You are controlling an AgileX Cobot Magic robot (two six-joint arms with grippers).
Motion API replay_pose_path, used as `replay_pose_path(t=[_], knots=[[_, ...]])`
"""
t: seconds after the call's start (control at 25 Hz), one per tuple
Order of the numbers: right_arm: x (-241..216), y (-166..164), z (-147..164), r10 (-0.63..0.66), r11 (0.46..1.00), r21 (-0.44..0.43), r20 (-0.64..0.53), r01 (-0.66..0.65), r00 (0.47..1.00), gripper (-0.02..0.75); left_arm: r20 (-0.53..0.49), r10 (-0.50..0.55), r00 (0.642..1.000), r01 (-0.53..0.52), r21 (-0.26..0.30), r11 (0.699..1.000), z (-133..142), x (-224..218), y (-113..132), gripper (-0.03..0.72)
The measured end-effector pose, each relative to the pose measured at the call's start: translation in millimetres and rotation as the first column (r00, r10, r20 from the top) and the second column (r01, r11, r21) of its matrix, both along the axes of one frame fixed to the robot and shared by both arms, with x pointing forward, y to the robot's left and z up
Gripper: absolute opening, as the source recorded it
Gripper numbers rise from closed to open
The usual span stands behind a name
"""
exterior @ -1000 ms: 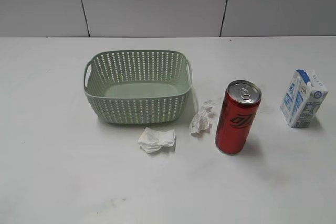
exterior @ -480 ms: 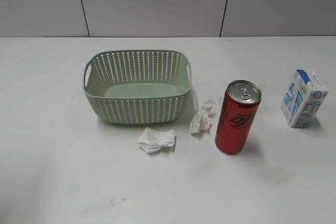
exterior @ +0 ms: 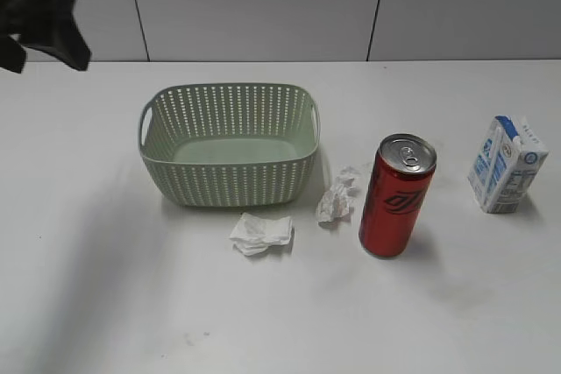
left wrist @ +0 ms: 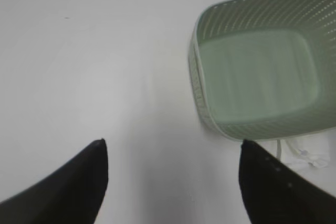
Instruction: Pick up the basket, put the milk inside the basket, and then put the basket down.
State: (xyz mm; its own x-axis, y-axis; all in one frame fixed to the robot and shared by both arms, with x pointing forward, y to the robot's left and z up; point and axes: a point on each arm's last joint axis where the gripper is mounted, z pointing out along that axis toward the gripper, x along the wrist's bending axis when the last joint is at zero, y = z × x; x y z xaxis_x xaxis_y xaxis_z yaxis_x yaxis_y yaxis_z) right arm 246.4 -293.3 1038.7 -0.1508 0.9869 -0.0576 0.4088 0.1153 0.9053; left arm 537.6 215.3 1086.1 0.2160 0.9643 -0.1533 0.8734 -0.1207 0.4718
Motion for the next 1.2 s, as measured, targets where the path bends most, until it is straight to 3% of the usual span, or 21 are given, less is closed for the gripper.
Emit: replay_pose_path(t=[0.36,1.0,1.2], knots=[[0,0,0,0.000,1.000,0.000,0.000,0.000,1.000,0.572,-0.162,0.006,0.987,0.008,0.086,0.996,-49,60,-54,0.589],[0,0,0,0.000,1.000,0.000,0.000,0.000,1.000,0.572,-0.329,0.061,0.942,-0.021,0.124,0.992,-132,115,-76,0.589],[0,0,0,0.000,1.000,0.000,0.000,0.000,1.000,0.572,-0.375,0.087,0.923,-0.039,0.132,0.990,-154,118,-78,0.536]])
